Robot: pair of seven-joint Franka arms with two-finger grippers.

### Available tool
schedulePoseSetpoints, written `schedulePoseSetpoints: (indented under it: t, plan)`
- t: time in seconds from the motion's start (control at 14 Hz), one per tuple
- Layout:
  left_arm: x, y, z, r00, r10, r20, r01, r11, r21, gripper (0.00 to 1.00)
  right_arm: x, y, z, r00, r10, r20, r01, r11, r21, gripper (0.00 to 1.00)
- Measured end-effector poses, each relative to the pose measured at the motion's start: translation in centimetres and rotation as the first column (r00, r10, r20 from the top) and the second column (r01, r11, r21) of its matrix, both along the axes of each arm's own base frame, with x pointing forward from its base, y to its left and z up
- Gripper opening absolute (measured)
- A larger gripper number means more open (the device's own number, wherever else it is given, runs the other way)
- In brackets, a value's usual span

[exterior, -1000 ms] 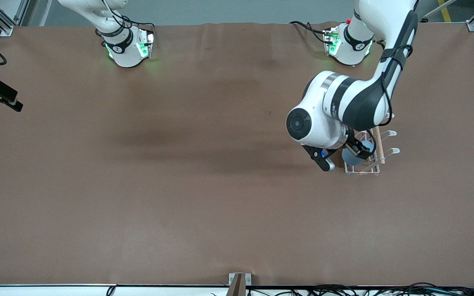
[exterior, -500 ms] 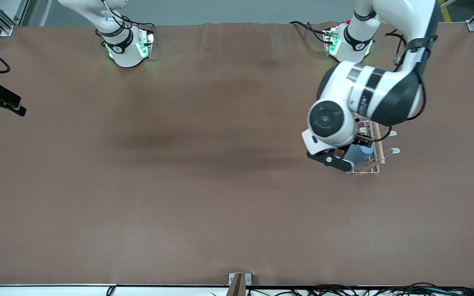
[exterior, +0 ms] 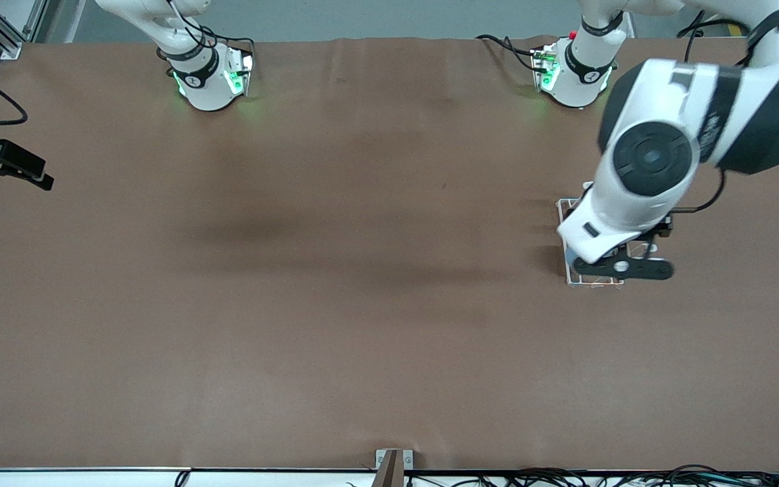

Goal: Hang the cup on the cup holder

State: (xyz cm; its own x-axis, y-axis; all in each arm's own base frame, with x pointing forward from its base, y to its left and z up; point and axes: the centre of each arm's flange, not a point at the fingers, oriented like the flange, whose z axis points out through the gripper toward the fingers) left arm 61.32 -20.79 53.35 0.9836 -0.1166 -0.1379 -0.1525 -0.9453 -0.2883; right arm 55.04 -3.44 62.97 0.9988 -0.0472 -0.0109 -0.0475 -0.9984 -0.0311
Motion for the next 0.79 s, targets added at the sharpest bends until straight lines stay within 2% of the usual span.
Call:
schedulePoseSetpoints:
  t: [0.14,0.36,0.64,0.79]
  plan:
    - [-0.2,3.3,3.3,0.997,0.064,0.033,-0.061,0.995,-0.075,1.00,0.0,0.1,0.0,1.000,0.002,0.000,-0.002,1.000,0.000,1.00]
    - [-1.2,9.2,8.1,0.986,0.161,0.047,-0.147,0.963,-0.226,1.00,0.0,0.1,0.0,1.000,0.002,0.000,-0.002,1.000,0.000,1.00]
    - [-4.3,11.8,11.4,0.979,0.186,0.077,-0.160,0.950,-0.269,1.00,0.0,0.2,0.0,1.000,0.003,-0.003,-0.003,1.000,0.000,1.00]
    - [-6.0,13.3,11.7,0.984,0.151,0.095,-0.120,0.954,-0.276,1.00,0.0,0.1,0.0,1.000,0.003,-0.004,-0.003,1.000,0.000,1.00]
